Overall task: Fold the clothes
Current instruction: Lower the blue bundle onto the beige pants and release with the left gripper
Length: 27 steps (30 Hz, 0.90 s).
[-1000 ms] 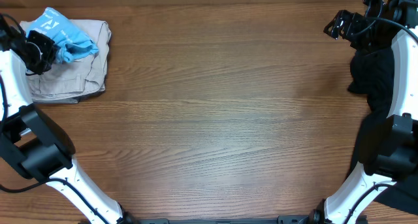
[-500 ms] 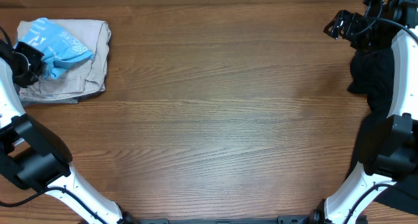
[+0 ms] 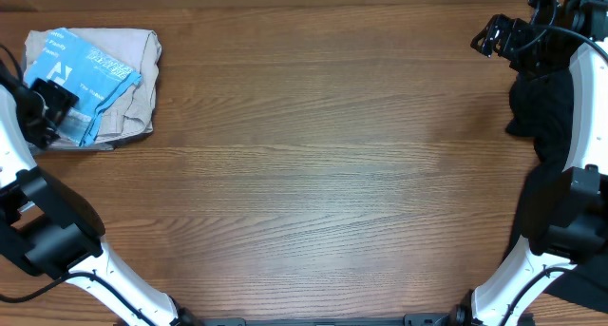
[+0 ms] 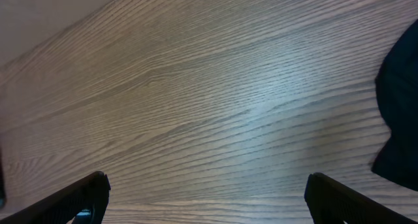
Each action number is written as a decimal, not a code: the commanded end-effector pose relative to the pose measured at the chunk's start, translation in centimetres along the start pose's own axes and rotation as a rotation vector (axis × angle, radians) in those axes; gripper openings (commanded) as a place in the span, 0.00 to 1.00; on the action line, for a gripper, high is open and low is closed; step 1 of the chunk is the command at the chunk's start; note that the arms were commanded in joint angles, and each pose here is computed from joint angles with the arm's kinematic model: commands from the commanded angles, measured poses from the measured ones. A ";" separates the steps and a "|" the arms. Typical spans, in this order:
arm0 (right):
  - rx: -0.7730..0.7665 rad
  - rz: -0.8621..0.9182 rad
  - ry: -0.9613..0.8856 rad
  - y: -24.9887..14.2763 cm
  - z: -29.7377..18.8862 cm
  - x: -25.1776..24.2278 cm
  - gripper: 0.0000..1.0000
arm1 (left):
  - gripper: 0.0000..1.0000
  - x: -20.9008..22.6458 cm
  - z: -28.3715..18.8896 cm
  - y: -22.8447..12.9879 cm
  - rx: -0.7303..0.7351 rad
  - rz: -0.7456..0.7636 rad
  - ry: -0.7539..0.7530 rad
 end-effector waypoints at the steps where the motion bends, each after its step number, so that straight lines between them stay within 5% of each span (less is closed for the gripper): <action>1: -0.017 0.000 -0.005 0.3 -0.5 0.0 1.00 | 0.64 -0.8 -4.0 1.7 -0.111 0.123 -0.028; 3: -0.017 0.000 -0.005 0.3 -0.5 0.0 1.00 | 0.24 -1.1 -4.5 2.2 -0.142 0.180 -0.035; 5: -0.017 0.000 -0.005 0.3 -0.5 0.0 1.00 | 0.14 -1.6 -4.5 2.6 -0.161 0.248 -0.073; 11: -0.017 0.000 -0.005 0.3 -0.5 0.0 1.00 | 0.04 -1.9 -1.6 2.0 -0.117 0.396 -0.133; 27: -0.017 0.000 -0.005 0.3 -0.5 0.0 1.00 | 0.04 3.8 6.2 0.7 -0.063 0.322 -0.045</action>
Point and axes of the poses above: each gripper's point midway between its finger pads, its own z axis out along the fingers, its own x axis along the line the jaws close on, y = z × x, the point moved 6 cm from there along -z, back along the fingers, and after that the axes turned 3 degrees about z, right-handed, at the moved point
